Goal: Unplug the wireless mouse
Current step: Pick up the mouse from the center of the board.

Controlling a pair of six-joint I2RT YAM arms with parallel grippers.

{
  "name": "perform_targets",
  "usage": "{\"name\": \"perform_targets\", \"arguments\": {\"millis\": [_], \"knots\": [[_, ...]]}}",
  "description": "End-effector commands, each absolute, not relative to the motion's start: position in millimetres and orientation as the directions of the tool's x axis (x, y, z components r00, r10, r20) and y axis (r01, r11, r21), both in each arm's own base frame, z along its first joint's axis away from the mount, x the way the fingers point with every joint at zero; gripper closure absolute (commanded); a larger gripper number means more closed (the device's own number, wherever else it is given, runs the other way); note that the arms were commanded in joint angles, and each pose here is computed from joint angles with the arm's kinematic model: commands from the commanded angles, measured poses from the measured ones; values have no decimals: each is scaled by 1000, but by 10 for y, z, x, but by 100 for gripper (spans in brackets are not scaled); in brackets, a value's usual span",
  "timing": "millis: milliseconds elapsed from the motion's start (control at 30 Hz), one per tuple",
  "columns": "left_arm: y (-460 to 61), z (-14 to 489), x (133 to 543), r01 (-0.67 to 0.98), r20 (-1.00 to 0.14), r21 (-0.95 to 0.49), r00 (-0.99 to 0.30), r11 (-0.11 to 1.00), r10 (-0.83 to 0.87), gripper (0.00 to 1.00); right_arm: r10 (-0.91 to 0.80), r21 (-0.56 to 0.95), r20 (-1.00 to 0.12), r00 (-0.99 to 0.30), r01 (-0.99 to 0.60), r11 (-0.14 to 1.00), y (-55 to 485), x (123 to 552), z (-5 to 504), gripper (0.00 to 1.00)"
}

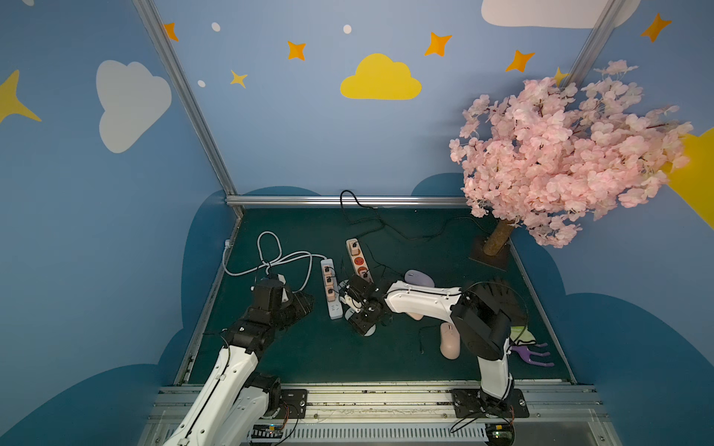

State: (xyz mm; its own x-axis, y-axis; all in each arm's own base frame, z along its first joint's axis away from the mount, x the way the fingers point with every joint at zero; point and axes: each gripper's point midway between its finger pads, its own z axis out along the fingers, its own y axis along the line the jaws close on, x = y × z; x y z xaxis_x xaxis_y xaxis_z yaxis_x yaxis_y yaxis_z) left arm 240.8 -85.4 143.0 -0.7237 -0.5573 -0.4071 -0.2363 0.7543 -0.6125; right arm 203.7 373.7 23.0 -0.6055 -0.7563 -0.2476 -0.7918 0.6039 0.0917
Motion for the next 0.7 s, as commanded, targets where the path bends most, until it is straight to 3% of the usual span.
{"name": "perform_targets", "arguments": {"millis": [0, 233, 433, 667], "knots": [[-858, 1377, 2370, -232, -399, -607, -738, 760, -544, 42, -765, 71, -233, -601, -795, 603, 3739, 2046, 162, 39], [-886, 1373, 2371, -221, -395, -618, -742, 754, -541, 42, -763, 71, -302, -571, -812, 579, 3752, 1960, 390, 52], [-1163, 1363, 2415, -150, -330, -713, -790, 685, -517, 40, -728, 75, -401, -556, -812, 579, 3664, 1885, 704, 65], [-1326, 1561, 2409, -54, -386, -737, -785, 674, -485, 37, -712, 69, -466, -525, -824, 562, 3528, 1789, 813, 77]]}}
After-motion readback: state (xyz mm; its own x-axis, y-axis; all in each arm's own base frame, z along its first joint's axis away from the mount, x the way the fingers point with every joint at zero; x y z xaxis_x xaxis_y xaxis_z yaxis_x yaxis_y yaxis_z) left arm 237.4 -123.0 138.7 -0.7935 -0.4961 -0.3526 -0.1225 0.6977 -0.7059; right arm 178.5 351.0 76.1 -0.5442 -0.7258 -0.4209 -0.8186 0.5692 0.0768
